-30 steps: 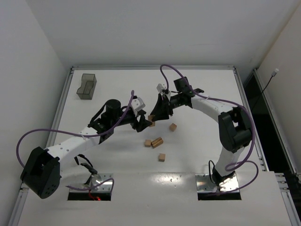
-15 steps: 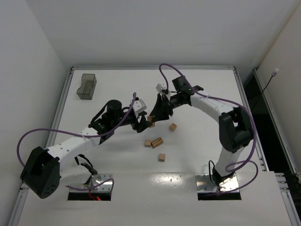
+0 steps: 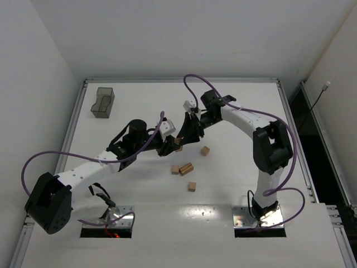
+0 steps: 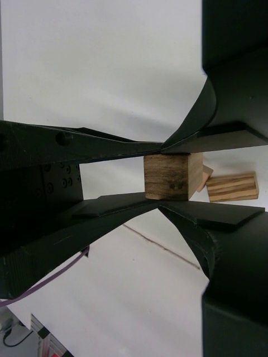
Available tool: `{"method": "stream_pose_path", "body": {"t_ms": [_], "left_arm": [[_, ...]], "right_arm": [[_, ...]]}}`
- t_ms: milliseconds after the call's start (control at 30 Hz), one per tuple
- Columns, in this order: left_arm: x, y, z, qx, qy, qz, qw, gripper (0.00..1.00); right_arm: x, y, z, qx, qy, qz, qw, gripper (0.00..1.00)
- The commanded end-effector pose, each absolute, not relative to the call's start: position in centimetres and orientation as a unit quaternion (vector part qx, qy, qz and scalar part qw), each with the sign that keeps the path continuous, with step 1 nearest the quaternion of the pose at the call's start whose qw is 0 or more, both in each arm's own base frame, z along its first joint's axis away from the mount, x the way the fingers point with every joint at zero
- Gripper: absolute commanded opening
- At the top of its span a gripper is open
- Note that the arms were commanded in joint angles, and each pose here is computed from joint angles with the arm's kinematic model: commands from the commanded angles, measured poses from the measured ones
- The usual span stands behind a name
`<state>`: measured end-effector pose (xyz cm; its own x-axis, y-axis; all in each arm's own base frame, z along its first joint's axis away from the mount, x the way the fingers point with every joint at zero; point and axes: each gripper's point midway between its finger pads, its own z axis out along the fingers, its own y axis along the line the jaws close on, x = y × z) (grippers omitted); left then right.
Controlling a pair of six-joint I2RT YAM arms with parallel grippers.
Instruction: Build the wood block tower
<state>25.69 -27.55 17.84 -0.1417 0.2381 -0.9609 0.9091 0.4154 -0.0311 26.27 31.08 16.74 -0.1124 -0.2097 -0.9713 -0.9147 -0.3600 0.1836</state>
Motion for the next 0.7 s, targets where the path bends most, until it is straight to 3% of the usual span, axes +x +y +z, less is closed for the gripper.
{"method": "stream_pose_path", "body": {"t_ms": [0,67,200,300,333,367,667], "left_arm": [[26.4,-27.8,18.7,0.431,0.659,-0.322,0.526,0.00],[26.4,-27.8,18.7,0.431,0.659,-0.322,0.526,0.00],[26.0,-27.9,18.7,0.434,0.657,-0.324,0.524,0.00],[25.6,-27.6,18.0,0.434,0.661,-0.324,0.519,0.00],[25.4,-27.9,18.0,0.437,0.659,-0.327,0.518,0.00],[25.3,-27.8,18.3,0.437,0.656,-0.327,0.521,0.00],[24.6,-27.8,17.7,0.439,0.658,-0.325,0.518,0.00]], "right_arm": [[25.3,31.5,18.7,-0.589,0.433,0.601,0.323,0.00],[25.4,31.5,18.6,-0.587,0.436,0.603,0.319,0.00],[25.5,31.5,18.3,-0.587,0.441,0.601,0.315,0.15],[25.9,31.2,18.0,-0.590,0.448,0.593,0.314,0.31],[26.2,30.9,17.8,-0.591,0.453,0.588,0.316,0.43],[26.3,30.9,17.8,-0.593,0.451,0.586,0.319,0.46],[29.6,29.5,18.8,-0.600,0.457,0.551,0.358,0.49]]}}
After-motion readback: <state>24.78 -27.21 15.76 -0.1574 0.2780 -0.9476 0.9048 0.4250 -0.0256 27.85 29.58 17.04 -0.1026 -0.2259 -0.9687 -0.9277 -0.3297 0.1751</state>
